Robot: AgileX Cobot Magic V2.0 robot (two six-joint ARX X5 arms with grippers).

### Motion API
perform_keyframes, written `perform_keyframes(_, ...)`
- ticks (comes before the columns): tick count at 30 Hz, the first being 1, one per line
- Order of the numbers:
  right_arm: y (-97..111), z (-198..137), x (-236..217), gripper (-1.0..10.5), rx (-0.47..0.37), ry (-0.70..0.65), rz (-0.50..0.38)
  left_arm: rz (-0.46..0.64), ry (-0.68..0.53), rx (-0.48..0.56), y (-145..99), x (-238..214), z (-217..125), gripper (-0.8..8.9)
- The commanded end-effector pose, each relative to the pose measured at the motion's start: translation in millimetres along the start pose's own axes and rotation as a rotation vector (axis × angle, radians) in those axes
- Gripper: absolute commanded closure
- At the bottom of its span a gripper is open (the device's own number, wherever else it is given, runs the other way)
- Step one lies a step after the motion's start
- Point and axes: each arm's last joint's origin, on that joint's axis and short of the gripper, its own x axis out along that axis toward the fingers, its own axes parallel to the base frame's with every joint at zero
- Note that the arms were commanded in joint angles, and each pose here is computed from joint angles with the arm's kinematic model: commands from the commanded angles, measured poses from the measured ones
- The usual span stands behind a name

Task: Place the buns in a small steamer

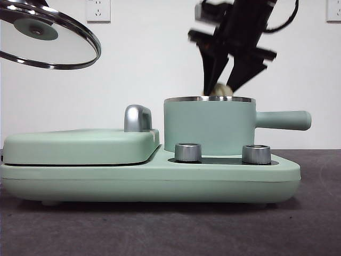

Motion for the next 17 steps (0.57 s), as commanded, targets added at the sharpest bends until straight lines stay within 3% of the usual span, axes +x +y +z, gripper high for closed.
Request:
perform_keyframes(1,2,4,9,7.3,-0.016,0.016,0.005,-0.001,-0.043,0.017,-1,-3,8,7.99)
perform_keyframes(7,1,-1,25,7.3,-0.013,0.072,0.002,-0.001,-0.043,0.017,-1,-3,8,7.99)
perform_keyframes(17,4,0,21,5.6,-0.023,0.071,0.009,-0.001,-0.039,0.016,-1,-3,7,7.99)
